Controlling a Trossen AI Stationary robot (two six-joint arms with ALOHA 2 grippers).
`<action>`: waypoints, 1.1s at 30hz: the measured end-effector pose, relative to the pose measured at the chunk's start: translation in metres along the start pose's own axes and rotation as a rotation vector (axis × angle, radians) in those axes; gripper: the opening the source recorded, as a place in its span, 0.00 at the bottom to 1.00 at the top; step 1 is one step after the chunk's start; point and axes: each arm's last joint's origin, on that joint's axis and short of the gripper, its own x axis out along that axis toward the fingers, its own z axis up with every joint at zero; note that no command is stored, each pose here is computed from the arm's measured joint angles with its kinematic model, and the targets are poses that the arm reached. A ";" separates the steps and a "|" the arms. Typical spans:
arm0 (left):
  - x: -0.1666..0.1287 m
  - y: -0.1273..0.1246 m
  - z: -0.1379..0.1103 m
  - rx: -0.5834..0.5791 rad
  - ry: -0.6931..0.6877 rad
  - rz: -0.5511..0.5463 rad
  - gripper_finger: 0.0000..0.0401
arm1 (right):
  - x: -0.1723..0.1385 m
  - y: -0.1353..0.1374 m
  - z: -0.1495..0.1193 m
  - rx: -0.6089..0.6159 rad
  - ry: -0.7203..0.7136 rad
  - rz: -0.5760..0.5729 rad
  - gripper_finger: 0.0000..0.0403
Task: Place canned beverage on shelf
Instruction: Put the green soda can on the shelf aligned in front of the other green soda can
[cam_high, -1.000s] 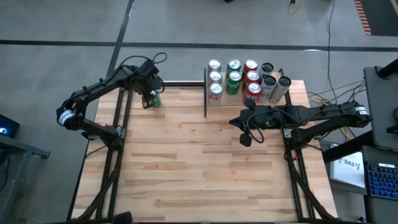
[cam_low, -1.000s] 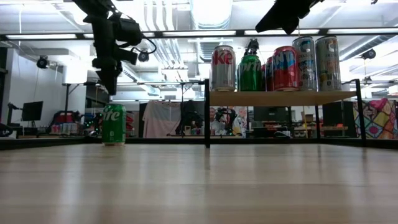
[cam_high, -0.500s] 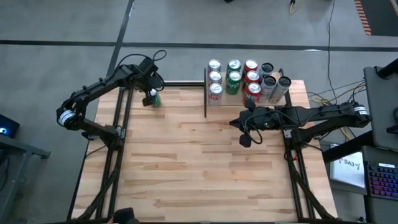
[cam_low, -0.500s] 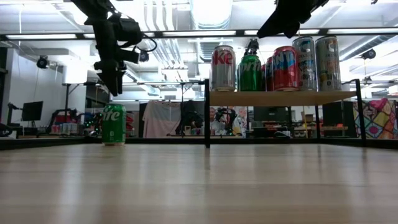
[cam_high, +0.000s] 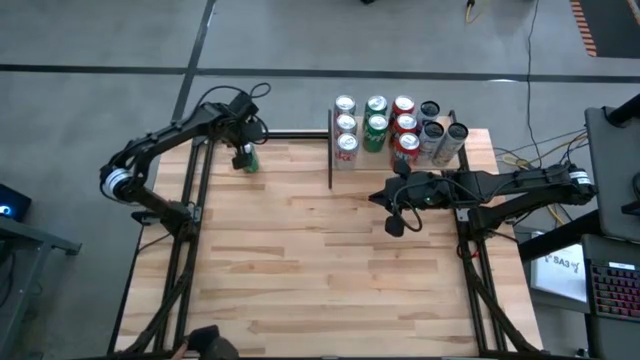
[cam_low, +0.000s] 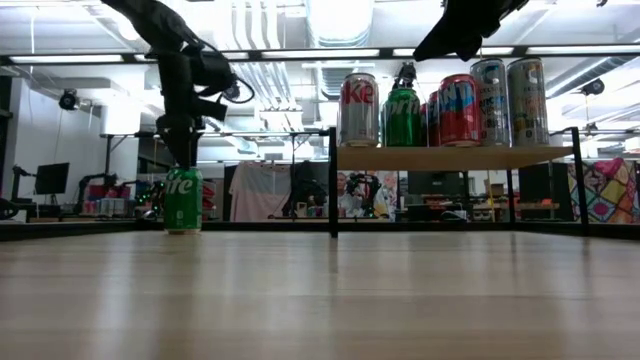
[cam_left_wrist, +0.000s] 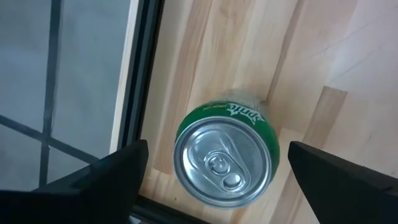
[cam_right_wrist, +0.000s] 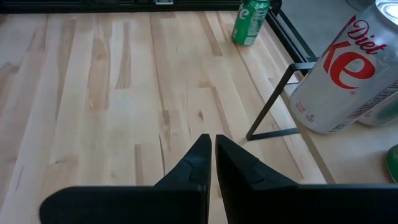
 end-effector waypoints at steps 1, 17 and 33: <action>0.001 0.000 0.000 0.001 0.003 -0.002 0.93 | 0.000 0.000 0.000 0.000 0.000 0.000 0.03; 0.029 -0.002 0.001 -0.045 0.034 -0.076 0.92 | 0.000 0.000 0.000 -0.007 0.000 0.000 0.03; 0.029 -0.002 0.001 -0.082 0.032 -0.073 0.70 | 0.000 0.000 -0.001 0.020 0.004 0.004 0.03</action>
